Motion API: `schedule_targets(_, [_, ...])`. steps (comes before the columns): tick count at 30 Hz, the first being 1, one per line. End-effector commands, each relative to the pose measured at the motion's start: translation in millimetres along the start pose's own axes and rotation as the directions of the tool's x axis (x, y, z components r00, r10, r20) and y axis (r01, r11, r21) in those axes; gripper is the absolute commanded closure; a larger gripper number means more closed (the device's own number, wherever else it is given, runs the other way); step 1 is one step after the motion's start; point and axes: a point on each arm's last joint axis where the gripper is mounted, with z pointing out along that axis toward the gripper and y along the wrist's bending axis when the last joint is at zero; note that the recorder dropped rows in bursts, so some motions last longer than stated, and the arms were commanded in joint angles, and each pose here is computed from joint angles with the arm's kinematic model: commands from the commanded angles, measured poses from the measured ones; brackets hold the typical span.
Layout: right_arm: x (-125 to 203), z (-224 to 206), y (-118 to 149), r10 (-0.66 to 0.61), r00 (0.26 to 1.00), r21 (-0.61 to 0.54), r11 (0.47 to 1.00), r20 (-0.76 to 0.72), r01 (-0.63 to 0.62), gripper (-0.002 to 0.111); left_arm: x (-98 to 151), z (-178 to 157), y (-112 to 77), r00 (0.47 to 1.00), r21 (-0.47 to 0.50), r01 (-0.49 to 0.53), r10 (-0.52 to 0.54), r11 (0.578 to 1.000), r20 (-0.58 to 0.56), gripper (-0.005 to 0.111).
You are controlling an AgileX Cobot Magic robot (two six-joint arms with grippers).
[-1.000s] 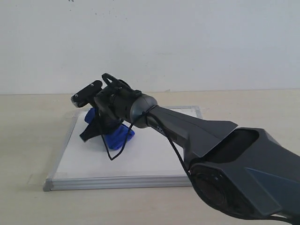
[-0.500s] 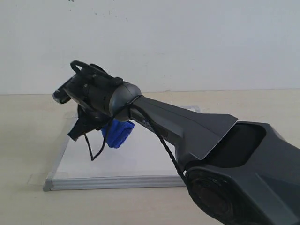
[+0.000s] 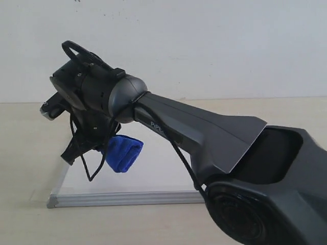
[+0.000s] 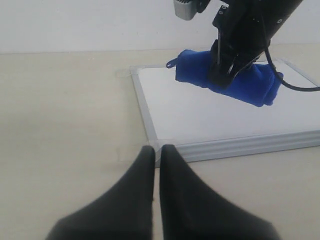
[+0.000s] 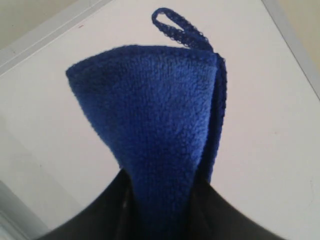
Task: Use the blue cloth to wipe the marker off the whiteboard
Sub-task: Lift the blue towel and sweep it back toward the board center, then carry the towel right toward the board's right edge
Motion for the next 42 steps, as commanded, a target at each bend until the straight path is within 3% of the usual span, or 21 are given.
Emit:
schedule_targets(1, [-6.2, -27.5, -2.3, -0.011, 0.999, -0.013, 1.000, 0.047, 0.011, 0.109, -1.5, -0.4, -0.1, 1.000, 0.000, 0.009, -0.009, 1.000, 0.011, 0.103])
schedule_targets(12, [-1.8, -43.4, -2.7, -0.036, 0.999, -0.057, 0.998, 0.041, 0.039, 0.109, -1.5, -0.4, -0.1, 1.000, 0.000, 0.009, -0.009, 1.000, 0.011, 0.103])
schedule_targets(19, [18.6, -40.4, 0.7, -0.067, 0.997, -0.073, 0.995, -0.050, 0.063, 0.109, -1.5, -0.4, -0.1, 1.000, 0.000, 0.009, -0.009, 1.000, 0.011, 0.103])
schedule_targets(25, [33.9, -51.6, -3.7, -0.063, 0.998, -0.070, 0.996, -0.015, 0.062, 0.109, -1.5, -0.4, -0.1, 1.000, 0.000, 0.009, -0.009, 1.000, 0.011, 0.103])
schedule_targets(34, [77.1, -66.3, -49.7, 0.056, 0.997, -0.059, 0.997, 0.056, -0.052, 0.109, -1.5, -0.4, -0.1, 1.000, 0.000, 0.009, -0.009, 1.000, 0.011, 0.103])
schedule_targets(42, [128.1, -81.6, -105.3, 0.243, 0.964, -0.026, 0.970, 0.107, -0.242, 0.109, -1.5, -0.4, -0.1, 1.000, 0.000, 0.009, -0.009, 1.000, 0.011, 0.103])
